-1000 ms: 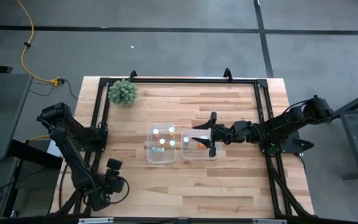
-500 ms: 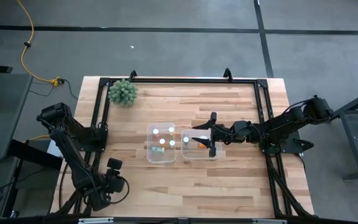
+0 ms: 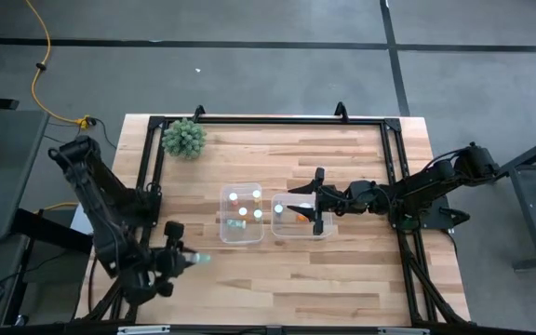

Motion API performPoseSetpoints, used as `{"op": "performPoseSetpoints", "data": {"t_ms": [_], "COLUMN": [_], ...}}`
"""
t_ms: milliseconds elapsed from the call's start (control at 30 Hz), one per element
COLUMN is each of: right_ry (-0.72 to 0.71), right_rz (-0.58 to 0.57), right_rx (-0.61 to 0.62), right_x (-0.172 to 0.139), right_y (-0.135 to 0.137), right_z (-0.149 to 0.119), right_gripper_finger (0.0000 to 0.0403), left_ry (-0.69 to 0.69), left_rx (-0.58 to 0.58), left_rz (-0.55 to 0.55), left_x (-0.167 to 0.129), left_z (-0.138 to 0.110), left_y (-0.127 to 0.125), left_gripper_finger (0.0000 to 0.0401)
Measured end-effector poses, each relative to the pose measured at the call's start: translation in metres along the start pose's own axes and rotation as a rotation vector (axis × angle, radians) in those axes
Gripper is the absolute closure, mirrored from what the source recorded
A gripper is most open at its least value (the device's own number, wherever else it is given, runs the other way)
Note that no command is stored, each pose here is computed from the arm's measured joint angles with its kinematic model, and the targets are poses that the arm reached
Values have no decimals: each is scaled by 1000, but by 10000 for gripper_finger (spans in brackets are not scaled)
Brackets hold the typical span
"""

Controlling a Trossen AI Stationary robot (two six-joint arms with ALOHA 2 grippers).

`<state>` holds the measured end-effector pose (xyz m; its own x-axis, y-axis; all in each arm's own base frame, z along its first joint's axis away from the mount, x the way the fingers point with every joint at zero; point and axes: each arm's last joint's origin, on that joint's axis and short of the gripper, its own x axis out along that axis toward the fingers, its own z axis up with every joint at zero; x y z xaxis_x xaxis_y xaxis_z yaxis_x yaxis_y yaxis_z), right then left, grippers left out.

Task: Pick and place medicine bottles into bin by pill shape (circle, oval)
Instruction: Put the green tablet bottle into the left transparent bin

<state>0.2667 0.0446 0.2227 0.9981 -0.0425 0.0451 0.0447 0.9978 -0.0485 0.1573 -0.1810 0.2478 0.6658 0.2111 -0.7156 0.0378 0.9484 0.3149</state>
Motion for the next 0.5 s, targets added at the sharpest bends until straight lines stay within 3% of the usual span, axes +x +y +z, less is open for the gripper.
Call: {"op": "performPoseSetpoints", "data": {"t_ms": [267, 367, 500], "right_ry": [0, 1, 6], "right_rz": [0, 0, 0], "right_rx": [0, 0, -2], "right_x": [0, 0, 0], "right_y": [0, 0, 0], "right_z": [0, 0, -1], "right_gripper_finger": [206, 206, 206], "left_ry": [-68, -89, -31], "left_rx": [83, 99, 72], "left_rz": [87, 49, -22], "left_x": [28, 51, 86], "left_z": [27, 35, 27], "left_y": [30, 45, 72], "left_gripper_finger": [286, 286, 286]}}
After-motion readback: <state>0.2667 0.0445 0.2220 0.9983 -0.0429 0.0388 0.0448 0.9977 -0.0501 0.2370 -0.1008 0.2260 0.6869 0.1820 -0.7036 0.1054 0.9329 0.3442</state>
